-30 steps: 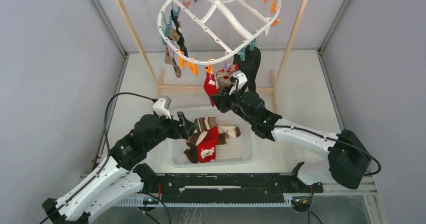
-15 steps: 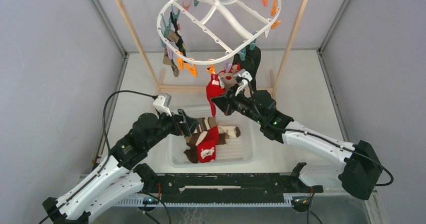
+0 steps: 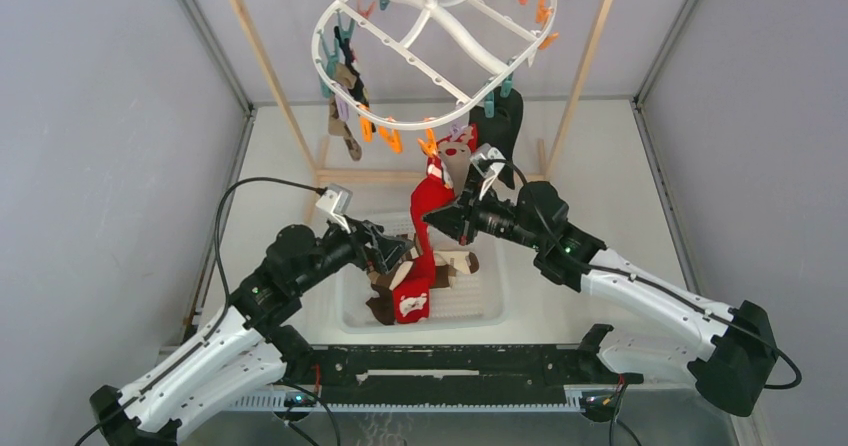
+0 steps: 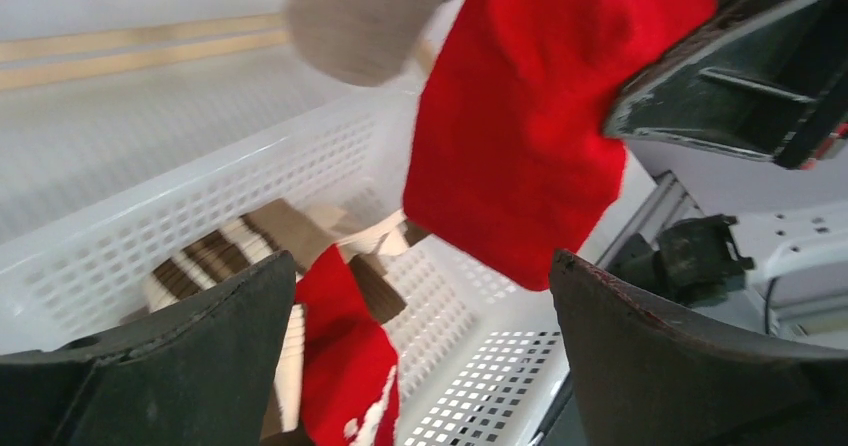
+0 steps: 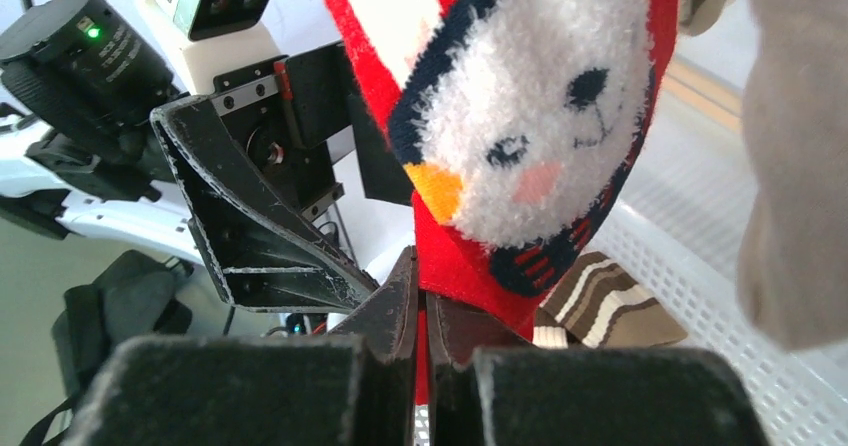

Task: Remove the socks clipped to the hanger
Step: Remove the sock from the hanger.

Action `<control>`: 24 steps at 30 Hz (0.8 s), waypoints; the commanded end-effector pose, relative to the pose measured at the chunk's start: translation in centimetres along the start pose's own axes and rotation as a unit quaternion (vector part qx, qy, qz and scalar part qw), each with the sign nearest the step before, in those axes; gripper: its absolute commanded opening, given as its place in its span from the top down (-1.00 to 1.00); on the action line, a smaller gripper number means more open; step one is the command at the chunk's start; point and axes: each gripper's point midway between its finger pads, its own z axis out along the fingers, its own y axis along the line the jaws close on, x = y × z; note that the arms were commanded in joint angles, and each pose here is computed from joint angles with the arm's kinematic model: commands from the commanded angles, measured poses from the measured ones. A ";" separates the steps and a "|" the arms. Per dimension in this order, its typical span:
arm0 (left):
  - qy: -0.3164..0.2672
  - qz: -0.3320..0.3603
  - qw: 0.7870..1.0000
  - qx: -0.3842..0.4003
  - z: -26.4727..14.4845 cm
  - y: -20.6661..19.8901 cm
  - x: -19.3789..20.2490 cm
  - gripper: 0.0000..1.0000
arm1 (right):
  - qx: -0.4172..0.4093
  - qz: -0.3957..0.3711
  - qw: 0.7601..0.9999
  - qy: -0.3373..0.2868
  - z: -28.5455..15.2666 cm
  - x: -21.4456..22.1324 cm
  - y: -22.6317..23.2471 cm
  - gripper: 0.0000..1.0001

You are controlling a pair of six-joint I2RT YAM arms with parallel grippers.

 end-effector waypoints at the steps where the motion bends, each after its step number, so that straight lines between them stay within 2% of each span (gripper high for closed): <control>1: -0.036 0.025 0.994 0.100 -0.2 -3.7 -1.9 -1.00 | -0.040 0.013 0.999 -0.009 -0.9 -1.3 2.0 0.90; 6: -0.044 0.031 0.990 0.133 -0.5 -4.9 -2.1 -1.00 | -0.051 0.026 0.998 -0.010 -0.8 -1.7 2.5 0.91; 24: -0.022 0.041 0.994 0.103 1.6 -3.7 -0.7 -1.00 | -0.080 0.041 0.996 -0.005 -0.3 -2.7 4.0 0.98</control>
